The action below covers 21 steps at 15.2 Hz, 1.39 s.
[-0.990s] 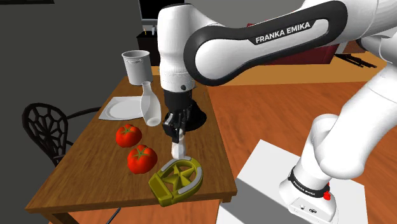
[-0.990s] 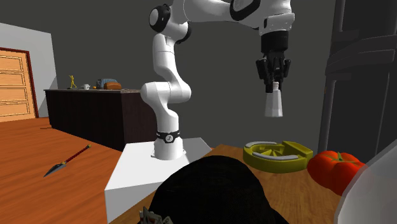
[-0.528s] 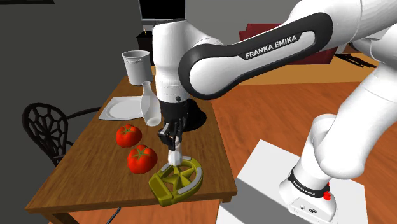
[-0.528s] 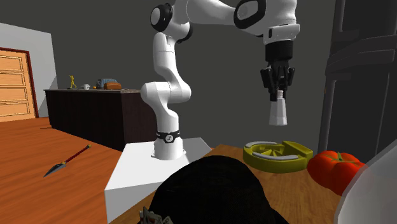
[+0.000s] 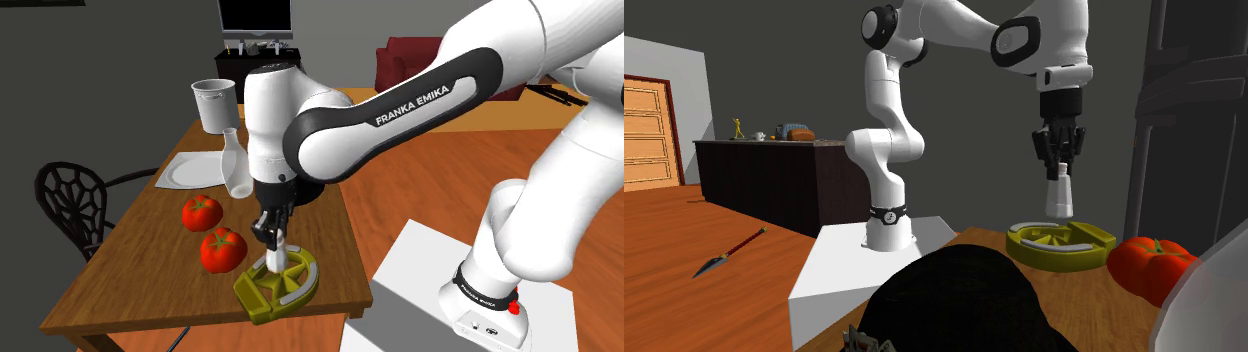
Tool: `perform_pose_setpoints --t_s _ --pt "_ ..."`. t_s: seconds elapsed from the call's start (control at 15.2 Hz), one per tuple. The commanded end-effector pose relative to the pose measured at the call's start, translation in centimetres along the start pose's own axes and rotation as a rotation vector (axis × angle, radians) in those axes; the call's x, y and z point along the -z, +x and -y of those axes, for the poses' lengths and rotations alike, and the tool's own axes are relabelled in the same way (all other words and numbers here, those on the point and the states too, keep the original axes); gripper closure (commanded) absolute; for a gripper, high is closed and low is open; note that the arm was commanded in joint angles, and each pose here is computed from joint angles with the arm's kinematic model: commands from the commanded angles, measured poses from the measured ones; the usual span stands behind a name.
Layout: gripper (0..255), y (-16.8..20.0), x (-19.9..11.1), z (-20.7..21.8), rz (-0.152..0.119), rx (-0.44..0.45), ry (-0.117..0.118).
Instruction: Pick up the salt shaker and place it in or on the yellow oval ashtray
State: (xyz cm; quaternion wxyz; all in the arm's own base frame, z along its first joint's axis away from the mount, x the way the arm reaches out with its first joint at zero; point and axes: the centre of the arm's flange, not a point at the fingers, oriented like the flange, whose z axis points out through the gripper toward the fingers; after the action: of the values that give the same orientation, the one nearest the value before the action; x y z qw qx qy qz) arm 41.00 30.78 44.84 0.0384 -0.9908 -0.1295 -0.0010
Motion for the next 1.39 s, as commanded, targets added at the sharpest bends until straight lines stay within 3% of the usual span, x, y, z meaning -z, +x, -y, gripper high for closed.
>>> perform_pose_setpoints --t_s 0.0,0.26,0.79,0.86,1.19,1.32 --pt "255 0.0 -1.0 -0.1 -0.001 0.000 0.000" --pt "255 0.0 -3.4 -0.3 -0.001 0.000 0.000" --pt "255 0.0 -3.4 -0.3 -0.001 0.000 0.000" --pt "0 0.0 -3.4 -0.3 -0.001 0.000 0.000" --pt "0 0.0 -3.4 -0.3 -0.001 0.000 0.000" --pt "0 0.0 -0.7 -0.3 -0.001 0.000 0.000"
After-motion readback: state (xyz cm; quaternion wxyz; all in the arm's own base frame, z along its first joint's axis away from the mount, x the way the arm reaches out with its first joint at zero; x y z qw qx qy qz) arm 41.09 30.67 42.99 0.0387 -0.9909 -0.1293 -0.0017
